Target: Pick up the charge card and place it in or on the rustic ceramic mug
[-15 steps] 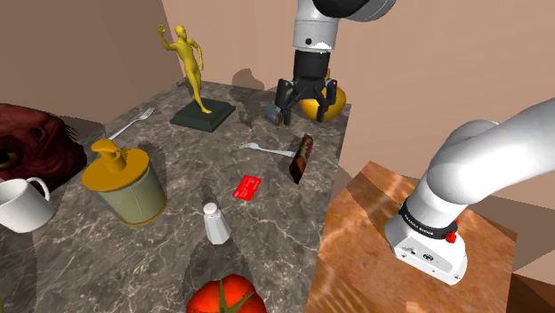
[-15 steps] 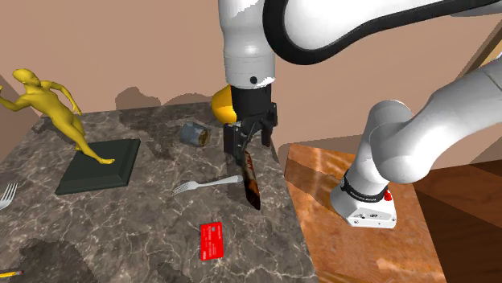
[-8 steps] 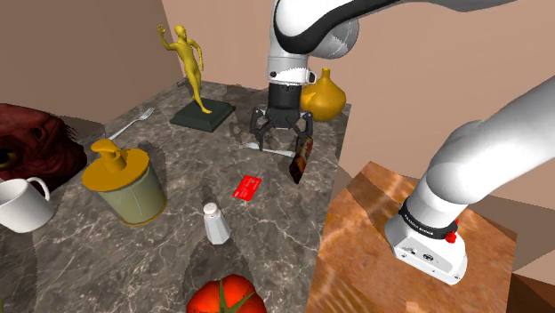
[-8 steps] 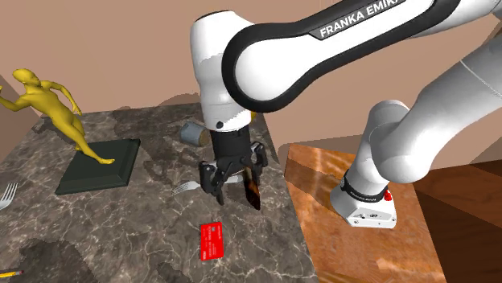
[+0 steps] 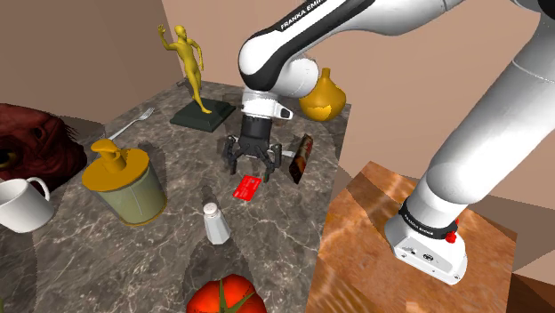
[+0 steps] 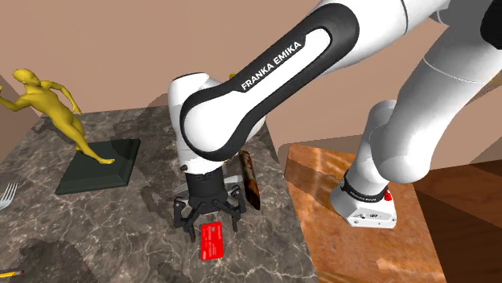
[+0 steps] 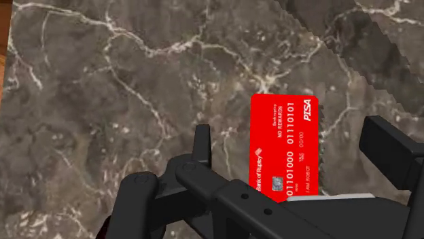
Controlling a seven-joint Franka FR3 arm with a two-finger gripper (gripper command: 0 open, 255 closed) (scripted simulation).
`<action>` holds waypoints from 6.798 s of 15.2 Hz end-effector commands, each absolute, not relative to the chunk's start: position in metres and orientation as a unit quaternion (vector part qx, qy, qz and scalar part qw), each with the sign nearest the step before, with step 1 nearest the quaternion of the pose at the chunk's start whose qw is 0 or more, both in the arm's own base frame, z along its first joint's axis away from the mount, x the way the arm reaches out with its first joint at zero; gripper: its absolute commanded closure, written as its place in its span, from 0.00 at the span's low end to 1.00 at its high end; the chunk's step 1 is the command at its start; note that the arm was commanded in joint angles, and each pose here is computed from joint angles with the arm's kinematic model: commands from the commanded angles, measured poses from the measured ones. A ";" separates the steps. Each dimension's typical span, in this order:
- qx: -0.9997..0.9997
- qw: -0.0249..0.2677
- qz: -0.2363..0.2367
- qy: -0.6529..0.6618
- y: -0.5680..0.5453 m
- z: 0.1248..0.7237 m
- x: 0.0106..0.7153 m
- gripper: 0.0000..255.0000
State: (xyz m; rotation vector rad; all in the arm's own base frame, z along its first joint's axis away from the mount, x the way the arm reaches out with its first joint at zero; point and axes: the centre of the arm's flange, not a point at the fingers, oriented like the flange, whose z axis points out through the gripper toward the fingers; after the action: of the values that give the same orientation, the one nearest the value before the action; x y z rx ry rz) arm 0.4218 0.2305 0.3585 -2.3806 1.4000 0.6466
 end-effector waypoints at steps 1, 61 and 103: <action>-0.806 0.157 0.240 0.517 0.237 0.343 0.432 0.00; -0.806 0.157 0.240 0.517 0.233 0.482 0.435 1.00; -0.806 0.157 0.240 0.517 -0.048 0.411 0.576 1.00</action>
State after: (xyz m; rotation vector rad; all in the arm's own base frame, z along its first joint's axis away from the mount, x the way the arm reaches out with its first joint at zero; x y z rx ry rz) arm 0.5760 -0.0478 0.4116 -2.3070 1.4790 0.6877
